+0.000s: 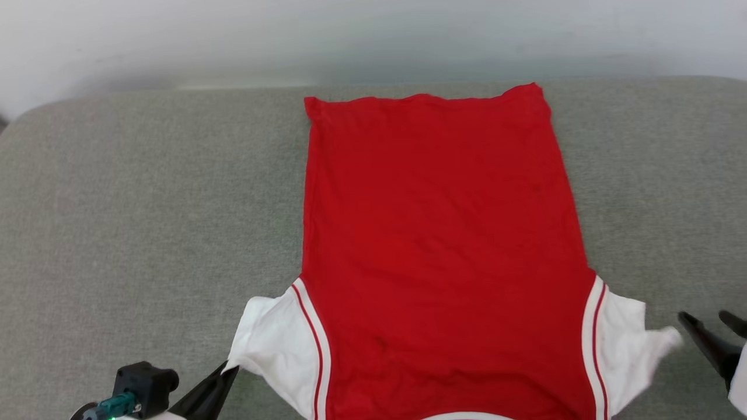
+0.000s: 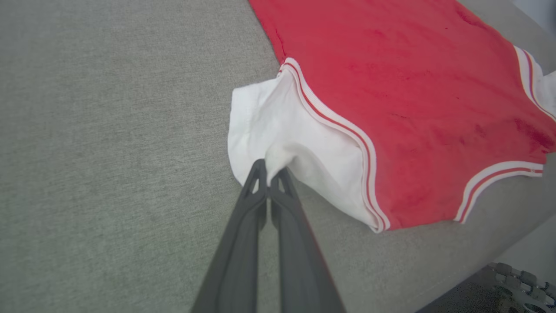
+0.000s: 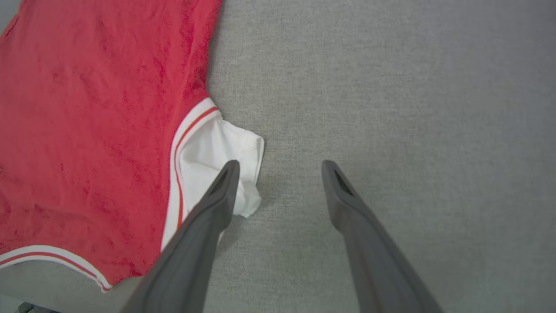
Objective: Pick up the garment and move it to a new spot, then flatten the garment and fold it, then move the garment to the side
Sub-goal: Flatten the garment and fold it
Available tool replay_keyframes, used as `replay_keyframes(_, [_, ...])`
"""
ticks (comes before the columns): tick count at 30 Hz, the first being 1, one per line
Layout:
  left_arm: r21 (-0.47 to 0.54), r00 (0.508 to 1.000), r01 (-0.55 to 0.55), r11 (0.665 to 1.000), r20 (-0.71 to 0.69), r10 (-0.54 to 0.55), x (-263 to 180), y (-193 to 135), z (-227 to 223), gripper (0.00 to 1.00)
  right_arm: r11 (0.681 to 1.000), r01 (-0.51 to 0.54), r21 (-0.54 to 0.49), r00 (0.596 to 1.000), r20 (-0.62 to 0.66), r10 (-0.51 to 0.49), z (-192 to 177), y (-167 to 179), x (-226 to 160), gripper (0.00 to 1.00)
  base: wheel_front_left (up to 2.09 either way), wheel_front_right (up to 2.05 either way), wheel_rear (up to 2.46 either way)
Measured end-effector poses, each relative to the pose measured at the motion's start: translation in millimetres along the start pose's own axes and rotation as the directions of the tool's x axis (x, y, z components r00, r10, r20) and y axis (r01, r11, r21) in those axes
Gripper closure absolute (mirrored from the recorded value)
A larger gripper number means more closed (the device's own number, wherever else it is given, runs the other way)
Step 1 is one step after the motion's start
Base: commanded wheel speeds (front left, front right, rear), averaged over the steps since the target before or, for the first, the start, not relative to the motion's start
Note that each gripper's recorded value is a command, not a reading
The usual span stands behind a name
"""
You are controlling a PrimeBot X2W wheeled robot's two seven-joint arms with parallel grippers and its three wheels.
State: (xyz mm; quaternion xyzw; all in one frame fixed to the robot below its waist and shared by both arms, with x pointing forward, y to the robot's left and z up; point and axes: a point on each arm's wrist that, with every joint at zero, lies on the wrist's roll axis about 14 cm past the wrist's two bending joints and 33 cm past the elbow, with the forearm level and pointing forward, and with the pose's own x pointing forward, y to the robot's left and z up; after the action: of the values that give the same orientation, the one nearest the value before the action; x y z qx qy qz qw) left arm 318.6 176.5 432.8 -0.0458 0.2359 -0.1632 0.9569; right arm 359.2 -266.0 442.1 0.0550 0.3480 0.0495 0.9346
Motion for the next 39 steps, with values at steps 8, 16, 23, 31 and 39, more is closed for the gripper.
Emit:
replay_keyframes(8, [-0.049,0.996,0.080,0.996,-0.023,-0.081,2.2,-25.5,12.9,1.00,0.996,-0.089,-0.023,0.996,-0.032,0.088,64.3,34.0,27.7,0.00,0.00,0.00,0.00])
replay_keyframes(16, [-0.043,0.992,0.126,0.991,-0.014,-0.127,15.9,-34.4,34.2,1.00,0.989,-0.132,-0.062,0.974,-0.194,0.118,107.9,64.3,87.4,0.00,0.00,0.00,0.00])
replay_keyframes(23, [-0.041,0.993,0.111,0.993,-0.031,-0.113,30.1,-29.2,35.0,1.00,0.995,-0.078,-0.068,0.966,-0.252,0.059,146.7,71.9,154.0,0.00,0.00,0.00,0.00])
replay_keyframes(31, [-0.044,0.994,0.075,0.996,-0.071,-0.078,46.3,-13.5,26.8,1.00,0.995,-0.003,-0.097,0.942,-0.334,-0.030,155.9,74.2,227.6,0.00,0.00,0.00,0.00])
replay_keyframes(39, [-0.083,0.993,0.018,0.996,-0.116,-0.028,46.4,-4.0,10.6,1.00,0.995,0.019,-0.098,0.918,-0.394,-0.056,142.5,85.3,280.8,0.00,0.00,0.00,0.00])
